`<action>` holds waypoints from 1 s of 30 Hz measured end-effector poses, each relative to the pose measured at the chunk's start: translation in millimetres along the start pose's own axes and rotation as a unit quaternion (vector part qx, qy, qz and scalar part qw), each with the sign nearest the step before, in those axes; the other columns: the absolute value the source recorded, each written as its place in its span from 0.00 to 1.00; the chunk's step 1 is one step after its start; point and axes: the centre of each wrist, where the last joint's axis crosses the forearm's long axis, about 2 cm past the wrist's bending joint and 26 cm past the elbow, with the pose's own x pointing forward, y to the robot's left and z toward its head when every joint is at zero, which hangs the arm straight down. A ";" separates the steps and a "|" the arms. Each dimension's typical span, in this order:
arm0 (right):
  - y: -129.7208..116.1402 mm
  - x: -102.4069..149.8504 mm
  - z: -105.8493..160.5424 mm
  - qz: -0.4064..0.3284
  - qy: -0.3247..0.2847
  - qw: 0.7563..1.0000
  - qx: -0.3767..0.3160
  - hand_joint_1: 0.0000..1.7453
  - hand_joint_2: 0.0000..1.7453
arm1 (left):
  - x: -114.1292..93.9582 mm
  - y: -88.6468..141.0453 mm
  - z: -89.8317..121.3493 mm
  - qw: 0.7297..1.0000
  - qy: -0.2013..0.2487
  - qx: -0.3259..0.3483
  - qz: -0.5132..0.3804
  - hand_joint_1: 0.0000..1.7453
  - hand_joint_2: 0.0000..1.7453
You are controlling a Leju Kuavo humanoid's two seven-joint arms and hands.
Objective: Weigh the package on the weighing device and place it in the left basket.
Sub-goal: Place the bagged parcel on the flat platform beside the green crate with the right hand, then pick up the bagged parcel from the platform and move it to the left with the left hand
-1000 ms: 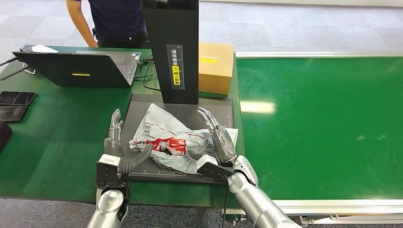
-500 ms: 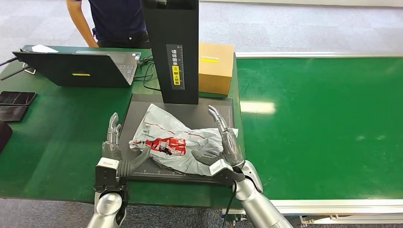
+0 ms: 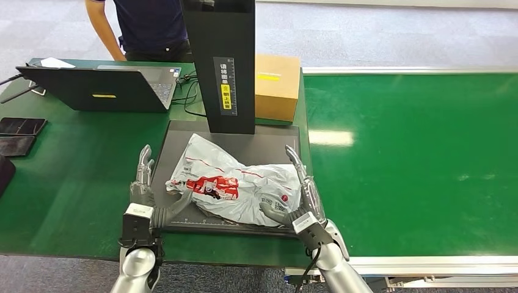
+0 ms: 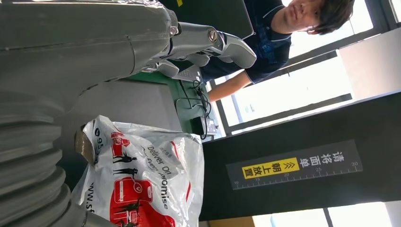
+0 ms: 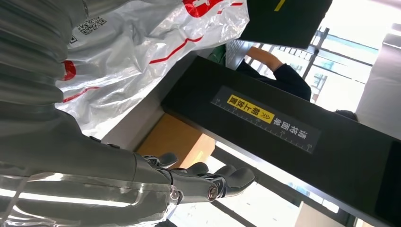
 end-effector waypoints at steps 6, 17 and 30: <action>-3.4 1.1 2.7 0.003 -0.001 1.000 0.001 0.00 1.00 | 0.1 1.9 -0.7 1.000 0.002 -0.009 -0.018 0.00 1.00; -11.0 2.1 8.6 0.008 0.002 1.000 -0.005 0.00 1.00 | 9.7 10.1 -12.4 0.996 -0.007 -0.045 -0.076 0.00 1.00; -14.2 3.0 14.9 0.007 0.006 1.000 -0.011 0.00 1.00 | 9.9 13.8 -61.2 0.980 -0.034 -0.163 -0.105 0.00 1.00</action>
